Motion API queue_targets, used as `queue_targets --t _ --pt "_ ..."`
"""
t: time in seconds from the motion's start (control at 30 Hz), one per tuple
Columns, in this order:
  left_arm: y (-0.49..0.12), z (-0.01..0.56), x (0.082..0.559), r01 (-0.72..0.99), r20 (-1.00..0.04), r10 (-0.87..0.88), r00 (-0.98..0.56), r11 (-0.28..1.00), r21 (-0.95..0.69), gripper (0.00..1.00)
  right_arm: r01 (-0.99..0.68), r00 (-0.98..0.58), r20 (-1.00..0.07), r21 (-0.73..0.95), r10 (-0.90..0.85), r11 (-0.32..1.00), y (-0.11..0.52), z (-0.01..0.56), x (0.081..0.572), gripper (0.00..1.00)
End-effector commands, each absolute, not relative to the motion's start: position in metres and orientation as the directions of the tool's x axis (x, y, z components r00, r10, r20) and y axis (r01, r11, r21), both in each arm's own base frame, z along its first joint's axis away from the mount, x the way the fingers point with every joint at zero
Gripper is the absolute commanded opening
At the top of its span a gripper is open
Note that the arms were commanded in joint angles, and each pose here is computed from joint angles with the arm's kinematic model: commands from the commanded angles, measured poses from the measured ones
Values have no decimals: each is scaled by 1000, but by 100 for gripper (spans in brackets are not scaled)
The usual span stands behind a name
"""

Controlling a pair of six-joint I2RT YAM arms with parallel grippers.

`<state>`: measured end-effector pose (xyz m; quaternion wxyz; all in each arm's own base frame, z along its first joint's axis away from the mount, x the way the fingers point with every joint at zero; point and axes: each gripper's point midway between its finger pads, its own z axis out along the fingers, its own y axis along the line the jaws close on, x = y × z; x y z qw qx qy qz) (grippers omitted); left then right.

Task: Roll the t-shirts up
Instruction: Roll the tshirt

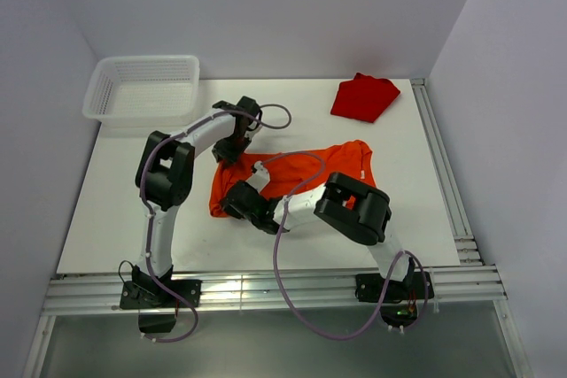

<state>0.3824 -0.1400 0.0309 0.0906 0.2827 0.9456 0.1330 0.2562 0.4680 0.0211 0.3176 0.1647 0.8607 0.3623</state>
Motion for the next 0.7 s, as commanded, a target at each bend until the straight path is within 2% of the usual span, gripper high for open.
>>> queue_targets --t 0.0,0.17,0.43,0.67 --pt "-161 63 396 508 -200 555 -808 827 241 37 72 -736 -435 712 518 699 461 22 250 0" --pt "-165 89 404 509 -262 535 -803 845 165 41 88 -740 -431 698 516 710 459 15 248 0" --pt "-147 134 402 501 -373 444 -814 863 -68 45 109 -743 -426 685 516 721 455 8 247 0" --pt "-103 122 388 423 -366 317 -875 868 -259 46 110 -753 -418 682 508 723 460 7 246 0"
